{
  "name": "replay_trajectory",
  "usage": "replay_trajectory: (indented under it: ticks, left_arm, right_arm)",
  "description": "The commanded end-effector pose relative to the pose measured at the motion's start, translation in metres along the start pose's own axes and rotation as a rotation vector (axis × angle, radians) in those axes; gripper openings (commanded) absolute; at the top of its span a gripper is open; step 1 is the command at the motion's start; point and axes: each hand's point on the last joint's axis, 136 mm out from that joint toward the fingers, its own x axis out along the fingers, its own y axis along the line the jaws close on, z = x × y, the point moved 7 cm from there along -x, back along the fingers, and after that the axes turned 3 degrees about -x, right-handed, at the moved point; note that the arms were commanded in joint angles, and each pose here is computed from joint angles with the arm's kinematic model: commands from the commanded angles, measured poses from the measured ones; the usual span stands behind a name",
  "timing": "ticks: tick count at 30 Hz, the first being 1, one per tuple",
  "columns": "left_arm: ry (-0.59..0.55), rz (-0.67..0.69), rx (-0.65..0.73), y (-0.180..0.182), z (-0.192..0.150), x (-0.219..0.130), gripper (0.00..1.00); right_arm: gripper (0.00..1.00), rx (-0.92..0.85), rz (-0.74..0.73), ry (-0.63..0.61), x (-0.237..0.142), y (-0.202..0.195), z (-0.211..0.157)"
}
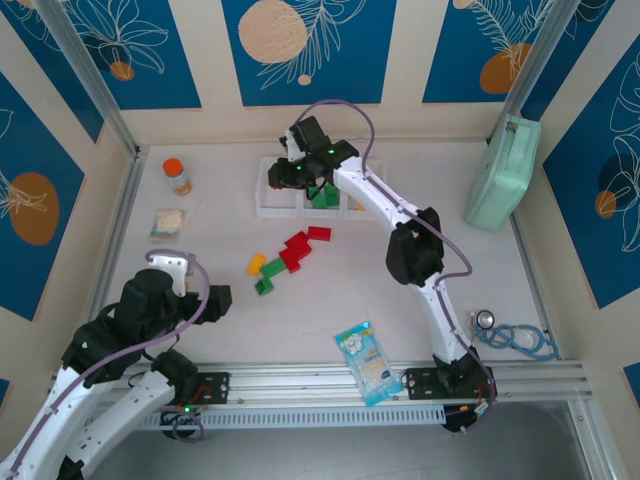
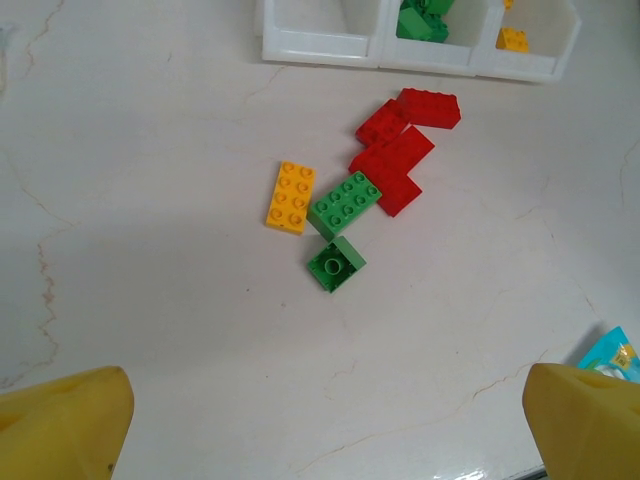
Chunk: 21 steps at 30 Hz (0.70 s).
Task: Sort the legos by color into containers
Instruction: Place the lego in the container.
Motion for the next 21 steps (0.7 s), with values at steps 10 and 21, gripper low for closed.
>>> replay_trajectory:
  ticks: [10,21]
  left_arm:
    - [-0.009,0.020,-0.013,0.003,0.000,0.002,0.99]
    - [0.000,0.046,-0.021,0.005,0.001,0.006,0.99]
  right_arm:
    - [0.20,0.234,-0.008,-0.047,0.053,-0.014,0.005]
    - [0.65,0.346,-0.015,-0.005,0.055,-0.017,0.002]
